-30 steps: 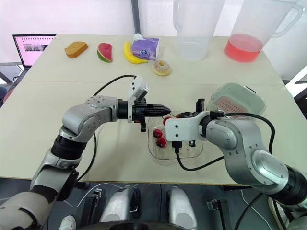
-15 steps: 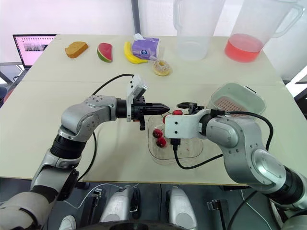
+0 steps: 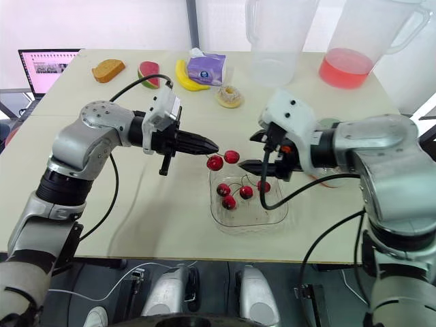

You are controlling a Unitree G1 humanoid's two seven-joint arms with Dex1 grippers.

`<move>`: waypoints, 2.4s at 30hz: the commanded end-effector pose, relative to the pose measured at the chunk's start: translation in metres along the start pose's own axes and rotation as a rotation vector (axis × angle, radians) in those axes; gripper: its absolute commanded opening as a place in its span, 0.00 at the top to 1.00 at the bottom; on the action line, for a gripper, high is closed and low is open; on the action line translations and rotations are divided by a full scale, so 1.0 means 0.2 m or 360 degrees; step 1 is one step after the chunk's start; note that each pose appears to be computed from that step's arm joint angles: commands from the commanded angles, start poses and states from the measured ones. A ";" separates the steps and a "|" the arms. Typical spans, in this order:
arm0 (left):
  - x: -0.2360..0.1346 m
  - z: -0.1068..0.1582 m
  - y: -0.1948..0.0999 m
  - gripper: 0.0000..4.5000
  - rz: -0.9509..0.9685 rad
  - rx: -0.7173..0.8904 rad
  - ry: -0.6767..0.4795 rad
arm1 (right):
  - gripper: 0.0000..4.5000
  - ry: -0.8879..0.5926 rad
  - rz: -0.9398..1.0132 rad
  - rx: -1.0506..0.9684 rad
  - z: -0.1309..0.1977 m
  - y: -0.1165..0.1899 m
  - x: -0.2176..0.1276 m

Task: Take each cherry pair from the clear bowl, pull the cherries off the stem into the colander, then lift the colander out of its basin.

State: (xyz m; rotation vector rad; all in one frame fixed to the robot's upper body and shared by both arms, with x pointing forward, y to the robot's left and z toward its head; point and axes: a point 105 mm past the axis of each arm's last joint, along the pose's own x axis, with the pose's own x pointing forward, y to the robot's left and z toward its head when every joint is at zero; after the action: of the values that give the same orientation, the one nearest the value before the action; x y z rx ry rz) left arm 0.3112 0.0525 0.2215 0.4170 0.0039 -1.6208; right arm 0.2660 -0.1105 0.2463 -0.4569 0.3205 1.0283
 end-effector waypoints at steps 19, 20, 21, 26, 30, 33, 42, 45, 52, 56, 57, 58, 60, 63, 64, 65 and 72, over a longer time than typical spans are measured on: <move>0.00 0.17 -0.01 1.00 -0.0023 0.0302 -0.0123 | 0.26 0.0038 0.0038 0.0058 -0.05 -0.01 0.13; 0.00 0.17 -0.01 1.00 -0.0021 0.0301 -0.0123 | 0.26 0.0041 0.0035 0.0060 -0.06 -0.02 0.13; 0.00 0.17 -0.01 1.00 -0.0019 0.0300 -0.0123 | 0.26 0.0043 0.0033 0.0060 -0.06 -0.02 0.13; 0.00 0.17 -0.02 1.00 -0.0014 0.0288 -0.0121 | 0.38 0.0036 0.0024 0.0060 -0.06 -0.02 0.13; -0.01 0.17 -0.02 1.00 -0.0008 0.0281 -0.0120 | 0.76 0.0030 0.0026 0.0055 -0.05 -0.02 0.13; 0.00 0.17 -0.02 1.00 -0.0004 0.0280 -0.0118 | 0.92 0.0033 0.0029 0.0053 -0.05 -0.02 0.13; -0.01 0.16 -0.01 1.00 0.0030 0.0270 -0.0115 | 0.92 0.0137 -0.0022 0.0120 -0.17 -0.03 0.11; -0.03 0.16 0.00 1.00 0.0063 0.0254 -0.0119 | 0.92 0.0172 -0.0064 0.0161 -0.23 -0.04 0.09; -0.05 0.15 -0.01 1.00 0.0113 0.0213 -0.0127 | 0.92 0.0119 -0.0232 0.0254 -0.25 -0.11 0.00; -0.05 0.15 -0.01 1.00 0.0147 0.0199 -0.0130 | 0.92 0.0135 -0.0651 0.0332 -0.30 -0.31 -0.17; -0.05 0.15 -0.01 1.00 0.0159 0.0196 -0.0133 | 0.92 0.0167 -0.0794 0.0343 -0.33 -0.37 -0.22; -0.06 0.15 -0.01 1.00 0.0172 0.0189 -0.0142 | 0.92 0.0200 -0.0996 0.0394 -0.37 -0.45 -0.30; -0.06 0.16 -0.01 1.00 0.0193 0.0174 -0.0161 | 0.92 0.0238 -0.1349 0.0583 -0.45 -0.57 -0.45; -0.05 0.16 -0.03 1.00 0.0207 0.0159 -0.0178 | 0.92 0.0282 -0.1639 0.0759 -0.57 -0.63 -0.57; -0.05 0.16 -0.03 1.00 0.0210 0.0153 -0.0183 | 0.92 0.0307 -0.1710 0.0813 -0.62 -0.64 -0.59; -0.05 0.16 -0.03 1.00 0.0212 0.0148 -0.0186 | 0.92 0.0355 -0.1729 0.0856 -0.67 -0.63 -0.60; -0.05 0.16 -0.04 1.00 0.0239 0.0131 -0.0194 | 0.92 0.0439 -0.1679 0.1006 -0.81 -0.61 -0.54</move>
State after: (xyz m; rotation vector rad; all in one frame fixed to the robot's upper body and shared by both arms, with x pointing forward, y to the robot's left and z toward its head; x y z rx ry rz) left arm 0.3007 0.0538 0.2398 0.3616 -0.1260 -1.4989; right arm 0.3131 -0.3236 0.1737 -0.1367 0.5770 -0.1720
